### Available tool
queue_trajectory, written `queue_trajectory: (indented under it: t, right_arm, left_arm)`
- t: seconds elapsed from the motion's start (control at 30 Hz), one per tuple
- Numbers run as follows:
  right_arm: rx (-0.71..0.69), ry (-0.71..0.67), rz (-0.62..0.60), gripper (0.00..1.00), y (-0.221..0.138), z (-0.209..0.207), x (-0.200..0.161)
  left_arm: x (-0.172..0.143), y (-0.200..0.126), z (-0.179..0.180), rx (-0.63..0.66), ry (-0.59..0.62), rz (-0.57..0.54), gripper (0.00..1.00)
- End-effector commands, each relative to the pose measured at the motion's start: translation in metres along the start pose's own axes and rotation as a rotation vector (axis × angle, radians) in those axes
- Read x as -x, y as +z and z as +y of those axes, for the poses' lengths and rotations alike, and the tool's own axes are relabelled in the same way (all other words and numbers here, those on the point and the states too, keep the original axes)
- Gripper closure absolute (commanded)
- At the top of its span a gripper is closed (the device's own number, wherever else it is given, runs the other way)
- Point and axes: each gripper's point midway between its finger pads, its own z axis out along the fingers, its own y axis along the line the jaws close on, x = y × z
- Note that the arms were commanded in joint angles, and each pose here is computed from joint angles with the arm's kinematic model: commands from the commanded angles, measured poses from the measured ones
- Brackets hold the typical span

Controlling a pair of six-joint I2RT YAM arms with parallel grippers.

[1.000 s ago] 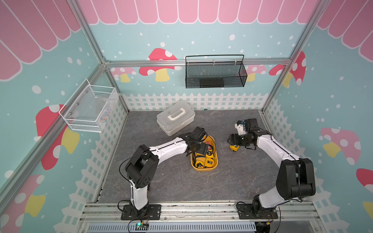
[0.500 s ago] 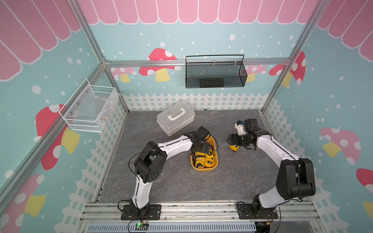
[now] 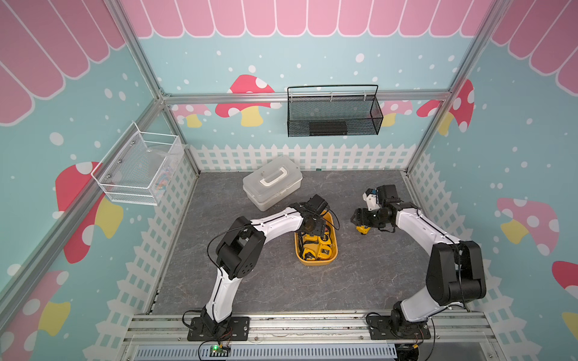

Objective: Take the tape measure out of the storage box
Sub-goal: Pick up the tape measure from the storage box.

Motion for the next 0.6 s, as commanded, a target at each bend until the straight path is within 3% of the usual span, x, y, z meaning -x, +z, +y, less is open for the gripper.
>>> queue_trajectory:
  t: [0.0, 0.57]
  right_arm:
    - [0.007, 0.004, 0.030, 0.24, 0.008, 0.001, -0.009]
    - [0.011, 0.008, 0.061, 0.24, 0.019, -0.002, -0.017]
  left_arm:
    - [-0.022, 0.017, 0.015, 0.071, -0.016, 0.088, 0.18]
    - [-0.038, 0.016, 0.034, 0.165, -0.034, 0.152, 0.23]
